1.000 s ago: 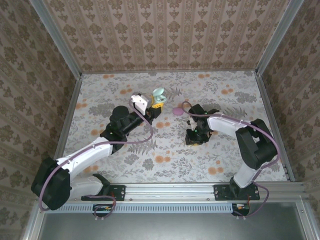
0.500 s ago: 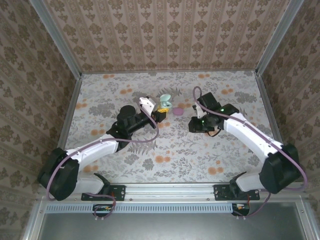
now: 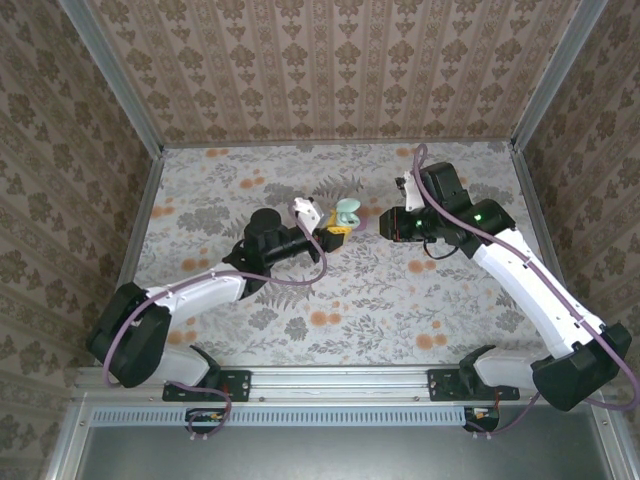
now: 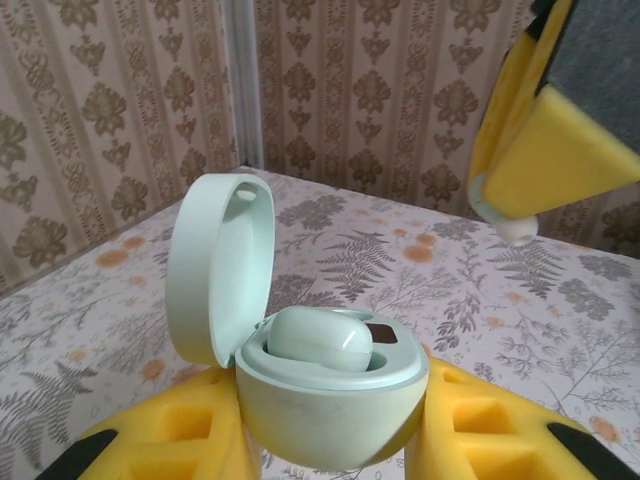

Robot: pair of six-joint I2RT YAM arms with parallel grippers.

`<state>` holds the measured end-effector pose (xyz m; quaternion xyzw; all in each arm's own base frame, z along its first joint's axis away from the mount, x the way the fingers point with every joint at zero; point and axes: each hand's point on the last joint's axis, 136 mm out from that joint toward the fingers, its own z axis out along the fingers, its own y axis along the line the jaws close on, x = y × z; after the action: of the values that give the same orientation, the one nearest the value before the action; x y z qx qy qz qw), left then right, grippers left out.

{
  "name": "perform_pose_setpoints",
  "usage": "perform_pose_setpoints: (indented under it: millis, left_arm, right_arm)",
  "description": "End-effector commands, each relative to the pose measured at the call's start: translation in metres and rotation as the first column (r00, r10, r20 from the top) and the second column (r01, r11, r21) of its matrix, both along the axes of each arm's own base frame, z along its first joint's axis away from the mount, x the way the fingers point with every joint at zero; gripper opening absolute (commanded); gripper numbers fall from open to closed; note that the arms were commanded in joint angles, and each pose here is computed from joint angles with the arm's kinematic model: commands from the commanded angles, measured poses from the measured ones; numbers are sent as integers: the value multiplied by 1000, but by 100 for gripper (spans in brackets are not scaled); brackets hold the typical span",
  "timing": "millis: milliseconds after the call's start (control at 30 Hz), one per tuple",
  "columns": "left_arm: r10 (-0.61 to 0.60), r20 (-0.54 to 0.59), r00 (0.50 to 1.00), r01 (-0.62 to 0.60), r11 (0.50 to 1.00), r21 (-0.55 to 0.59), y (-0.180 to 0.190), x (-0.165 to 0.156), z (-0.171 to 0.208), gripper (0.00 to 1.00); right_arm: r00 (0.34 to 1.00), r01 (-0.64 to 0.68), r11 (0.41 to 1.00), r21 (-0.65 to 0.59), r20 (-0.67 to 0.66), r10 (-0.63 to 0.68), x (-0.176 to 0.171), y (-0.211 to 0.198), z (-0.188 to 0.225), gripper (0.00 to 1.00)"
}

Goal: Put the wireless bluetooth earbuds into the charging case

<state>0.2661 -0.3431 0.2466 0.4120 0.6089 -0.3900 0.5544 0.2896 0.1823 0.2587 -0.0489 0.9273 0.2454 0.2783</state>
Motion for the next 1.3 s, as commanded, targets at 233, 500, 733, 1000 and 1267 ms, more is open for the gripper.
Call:
perform_pose_setpoints:
  millis: [233, 500, 733, 1000, 1267]
  left_arm:
    - [-146, 78, 986, 149, 988, -31, -18, -19, 28, 29]
    - [-163, 79, 983, 166, 986, -26, -22, -20, 29, 29]
    - [-170, 71, 983, 172, 985, -21, -23, -22, 28, 29]
    - [-172, 67, 983, 174, 984, -26, -24, -21, 28, 29]
    - [-163, 56, 985, 164, 986, -26, -23, -20, 26, 29]
  right_arm:
    - [999, -19, 994, 108, 35, 15, 7, 15, 27, 26]
    - [999, -18, 993, 119, 46, 13, 12, 19, 30, 26]
    - [999, -18, 991, 131, 49, 12, 16, 22, 30, 26]
    - [999, -7, 992, 129, 41, 2, 22, 23, 26, 26]
    - [999, -17, 991, 136, 32, 13, 24, 28, 21, 26]
